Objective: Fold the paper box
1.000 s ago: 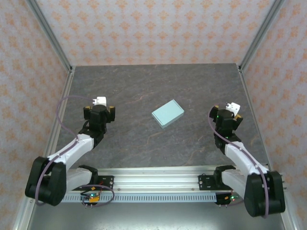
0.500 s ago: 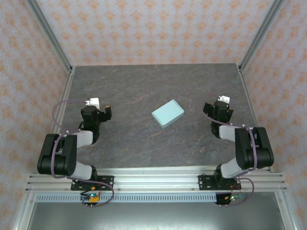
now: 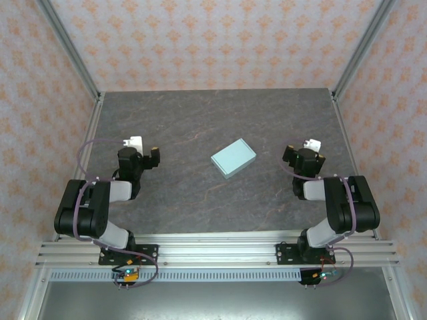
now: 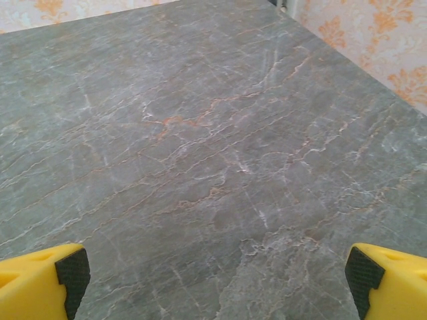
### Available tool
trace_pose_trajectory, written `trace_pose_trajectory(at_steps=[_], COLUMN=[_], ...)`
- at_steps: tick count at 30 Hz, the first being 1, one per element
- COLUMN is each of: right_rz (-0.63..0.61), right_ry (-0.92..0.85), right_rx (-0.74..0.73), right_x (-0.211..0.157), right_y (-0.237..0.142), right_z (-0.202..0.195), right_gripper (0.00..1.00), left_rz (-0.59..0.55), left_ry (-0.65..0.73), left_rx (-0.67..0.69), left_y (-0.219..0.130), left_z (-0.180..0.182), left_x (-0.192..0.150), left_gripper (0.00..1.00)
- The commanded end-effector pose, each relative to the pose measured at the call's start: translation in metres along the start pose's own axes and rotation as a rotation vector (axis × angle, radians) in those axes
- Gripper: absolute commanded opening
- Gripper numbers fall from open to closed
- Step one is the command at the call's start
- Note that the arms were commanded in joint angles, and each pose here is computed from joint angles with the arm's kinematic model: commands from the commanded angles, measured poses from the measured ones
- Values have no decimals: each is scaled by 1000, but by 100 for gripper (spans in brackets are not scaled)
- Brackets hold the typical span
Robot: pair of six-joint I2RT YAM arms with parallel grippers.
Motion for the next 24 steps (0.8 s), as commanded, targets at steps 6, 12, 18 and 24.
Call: trace_pose_trajectory(at_steps=[6,12,18,24], right_rz=[-61,-62,-61,-21], right_ry=[36,36,35,-8], right_rx=[-34,-35,-35,59], right_x=[16,16,16,13], right_y=[-2,-2,-1,2], right_z=[-2,-3,-2,13], right_gripper=[99,99,99,99], left_rz=[-42,-43,-42,-41], left_ry=[2,2,2,2], left_rx=[43,43,43,42], left_y=[2,1,1,1], left_z=[2,2,2,2], left_x=[15,15,15,15], left_gripper=[100,100,100,100])
Point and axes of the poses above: each hand's point on the last joint's axis, 136 mm out from that joint toward the fingers, its own y axis out along the fingers, its own z axis along the line the jaws close on, x = y × z, the point moved 2 cm from there along -y, back along the fingers, and after that the axes turned 2 degrees about y, right-handed, at the moved point
